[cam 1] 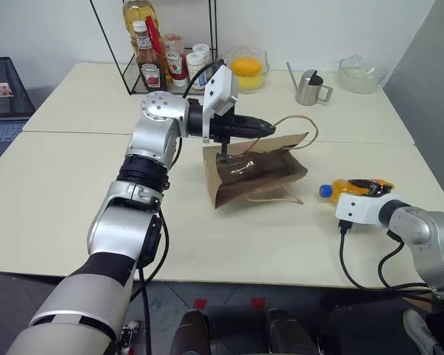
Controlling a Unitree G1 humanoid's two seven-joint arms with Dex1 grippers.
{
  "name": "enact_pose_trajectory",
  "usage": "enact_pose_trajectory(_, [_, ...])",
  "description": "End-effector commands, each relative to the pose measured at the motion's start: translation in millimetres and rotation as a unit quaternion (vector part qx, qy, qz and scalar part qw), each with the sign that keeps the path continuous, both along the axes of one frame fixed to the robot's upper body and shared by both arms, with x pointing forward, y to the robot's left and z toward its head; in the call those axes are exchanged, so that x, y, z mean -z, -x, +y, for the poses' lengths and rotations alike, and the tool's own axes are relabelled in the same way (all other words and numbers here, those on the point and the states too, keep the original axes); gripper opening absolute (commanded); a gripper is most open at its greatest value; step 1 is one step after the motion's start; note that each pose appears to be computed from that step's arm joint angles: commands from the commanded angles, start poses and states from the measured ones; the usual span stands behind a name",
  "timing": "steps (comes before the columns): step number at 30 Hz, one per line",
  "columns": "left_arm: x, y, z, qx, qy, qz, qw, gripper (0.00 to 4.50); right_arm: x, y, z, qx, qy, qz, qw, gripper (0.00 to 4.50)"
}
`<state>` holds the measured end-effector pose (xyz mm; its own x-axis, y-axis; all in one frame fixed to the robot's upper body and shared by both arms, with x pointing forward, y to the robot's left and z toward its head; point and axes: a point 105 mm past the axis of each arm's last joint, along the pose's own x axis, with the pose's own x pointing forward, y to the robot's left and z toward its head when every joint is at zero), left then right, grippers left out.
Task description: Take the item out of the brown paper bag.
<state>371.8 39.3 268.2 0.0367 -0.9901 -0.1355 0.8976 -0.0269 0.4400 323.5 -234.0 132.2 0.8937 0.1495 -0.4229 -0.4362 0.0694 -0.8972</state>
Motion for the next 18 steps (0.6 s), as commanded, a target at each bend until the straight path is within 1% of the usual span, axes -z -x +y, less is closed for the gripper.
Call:
enact_pose_trajectory(1, [-15,3,3,-0.003,0.013,-0.025,1.0,0.0,-7,-1,1,0.006,-0.009,-0.006,1.0,3.28])
enact_pose_trajectory(4, [-15,3,5,-0.008,0.013,-0.025,1.0,0.0,-11,2,2,0.001,-0.02,-0.002,1.0,4.31])
enact_pose_trajectory(5, [-15,3,6,-0.01,0.014,-0.025,1.0,0.0,-15,5,2,0.001,-0.027,-0.004,1.0,4.47])
enact_pose_trajectory(10, [-16,1,9,-0.022,0.016,-0.027,0.999,0.0,-40,19,6,-0.021,-0.049,-0.013,0.999,4.47])
enact_pose_trajectory(13, [-19,-4,12,-0.039,0.023,-0.028,0.999,0.0,-66,29,16,-0.046,-0.086,-0.031,0.995,4.47])
enact_pose_trajectory(14, [-20,-8,13,-0.051,0.026,-0.03,0.998,0.0,-76,34,23,-0.065,-0.107,-0.036,0.991,4.47])
enact_pose_trajectory(16, [-23,-13,14,-0.069,0.031,-0.035,0.997,0.0,-88,42,34,-0.096,-0.141,-0.031,0.985,4.47])
enact_pose_trajectory(18, [-29,-23,17,-0.102,0.042,-0.042,0.993,0.0,-103,52,51,-0.132,-0.191,-0.026,0.972,4.47])
